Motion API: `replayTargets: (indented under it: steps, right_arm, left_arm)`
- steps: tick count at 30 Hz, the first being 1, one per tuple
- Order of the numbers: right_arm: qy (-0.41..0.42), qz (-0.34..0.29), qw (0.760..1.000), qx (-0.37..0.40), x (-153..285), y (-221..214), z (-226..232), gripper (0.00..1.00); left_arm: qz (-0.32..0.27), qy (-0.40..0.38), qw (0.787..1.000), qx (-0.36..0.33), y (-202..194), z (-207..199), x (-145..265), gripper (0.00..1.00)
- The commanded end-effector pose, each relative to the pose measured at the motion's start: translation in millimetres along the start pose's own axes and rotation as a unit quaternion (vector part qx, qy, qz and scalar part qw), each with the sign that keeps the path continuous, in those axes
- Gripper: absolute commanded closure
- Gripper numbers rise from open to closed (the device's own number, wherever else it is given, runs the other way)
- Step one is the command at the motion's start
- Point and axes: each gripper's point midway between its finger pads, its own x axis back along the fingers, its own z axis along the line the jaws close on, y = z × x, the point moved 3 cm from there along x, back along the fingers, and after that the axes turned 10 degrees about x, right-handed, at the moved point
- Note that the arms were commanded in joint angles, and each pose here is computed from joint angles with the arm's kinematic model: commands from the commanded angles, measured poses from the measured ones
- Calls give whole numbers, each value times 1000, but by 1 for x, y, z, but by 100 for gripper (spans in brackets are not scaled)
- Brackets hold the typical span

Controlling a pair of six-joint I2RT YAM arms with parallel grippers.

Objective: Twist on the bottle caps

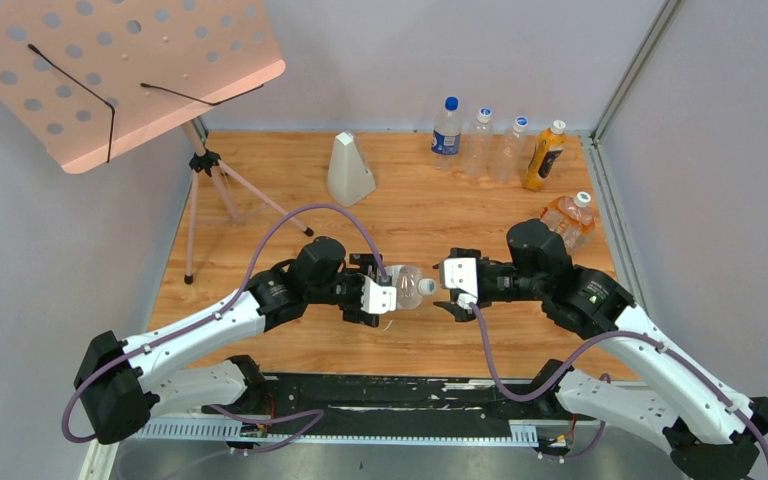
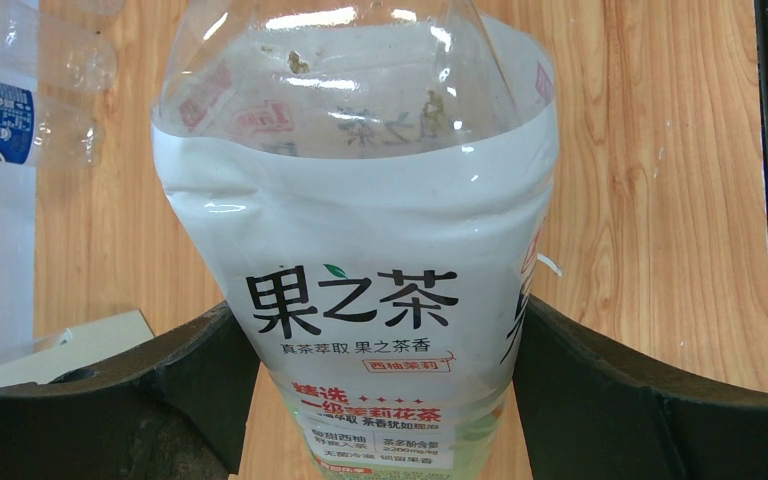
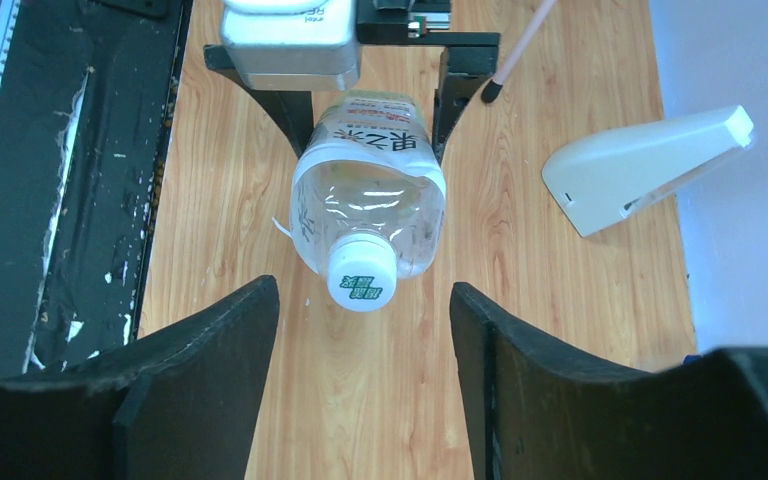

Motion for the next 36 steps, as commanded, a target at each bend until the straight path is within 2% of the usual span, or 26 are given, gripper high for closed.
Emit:
replayTargets:
  steps: [1,6,20,32,36]
  right_arm:
    - [10,15,999,49,-3,0,-3,41]
    - [17,19,998,55,-7,-2,-1,51]
    - [40,34,996,66,-17,-10,6,52]
    - [58,32,997,49,-24,-12,11,71]
    - [55,34,998,-5,-30,-11,11,79]
  left_arm:
    - [-40,1,999,-7,24,5,5,100]
    - [-42,-1,999,-6,25,5,5,100]
    - [-51,-6,999,-10,27,3,7,100]
    - [-57,-3,998,-16,29,3,8,100]
    - [-65,6,998,-20,31,5,9,100]
